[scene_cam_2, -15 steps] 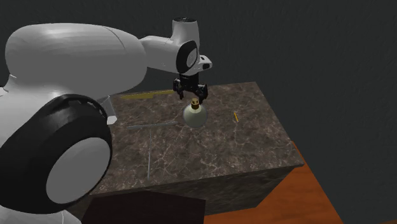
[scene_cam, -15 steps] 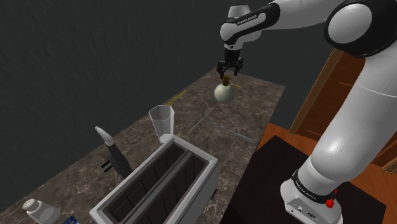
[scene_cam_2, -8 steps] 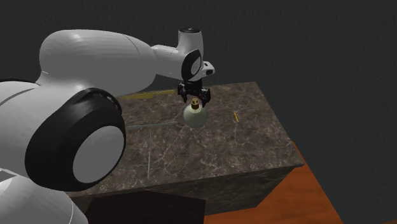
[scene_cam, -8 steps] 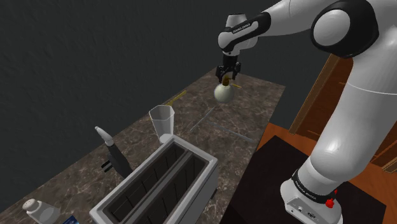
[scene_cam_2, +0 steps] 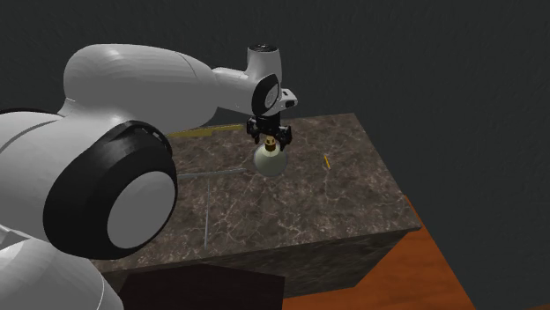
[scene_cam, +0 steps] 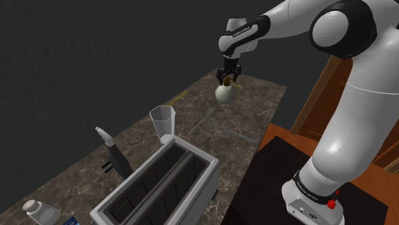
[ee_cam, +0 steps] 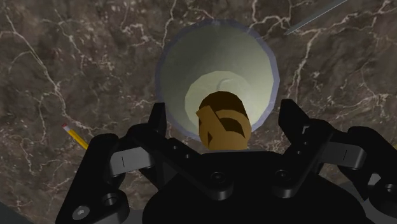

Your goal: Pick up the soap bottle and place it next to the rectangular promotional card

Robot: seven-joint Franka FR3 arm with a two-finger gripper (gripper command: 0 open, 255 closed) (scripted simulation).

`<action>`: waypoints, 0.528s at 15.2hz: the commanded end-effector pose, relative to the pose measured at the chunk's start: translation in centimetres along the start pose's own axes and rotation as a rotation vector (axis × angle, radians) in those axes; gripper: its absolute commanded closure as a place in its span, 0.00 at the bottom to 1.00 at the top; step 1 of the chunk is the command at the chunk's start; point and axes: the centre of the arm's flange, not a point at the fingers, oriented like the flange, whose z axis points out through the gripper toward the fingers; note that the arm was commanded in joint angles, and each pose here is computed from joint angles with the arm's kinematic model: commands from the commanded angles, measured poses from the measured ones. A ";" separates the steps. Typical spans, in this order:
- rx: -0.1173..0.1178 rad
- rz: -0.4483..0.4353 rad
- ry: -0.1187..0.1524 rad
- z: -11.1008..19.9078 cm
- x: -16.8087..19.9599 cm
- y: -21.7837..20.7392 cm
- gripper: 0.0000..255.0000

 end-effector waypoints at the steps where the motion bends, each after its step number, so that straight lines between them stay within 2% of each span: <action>1: 0.000 0.000 0.000 0.0 0.0 0.0 0.00; 2: 0.000 0.000 0.000 0.0 0.0 0.0 1.00; 8: 0.000 0.000 0.000 0.0 0.0 0.0 1.00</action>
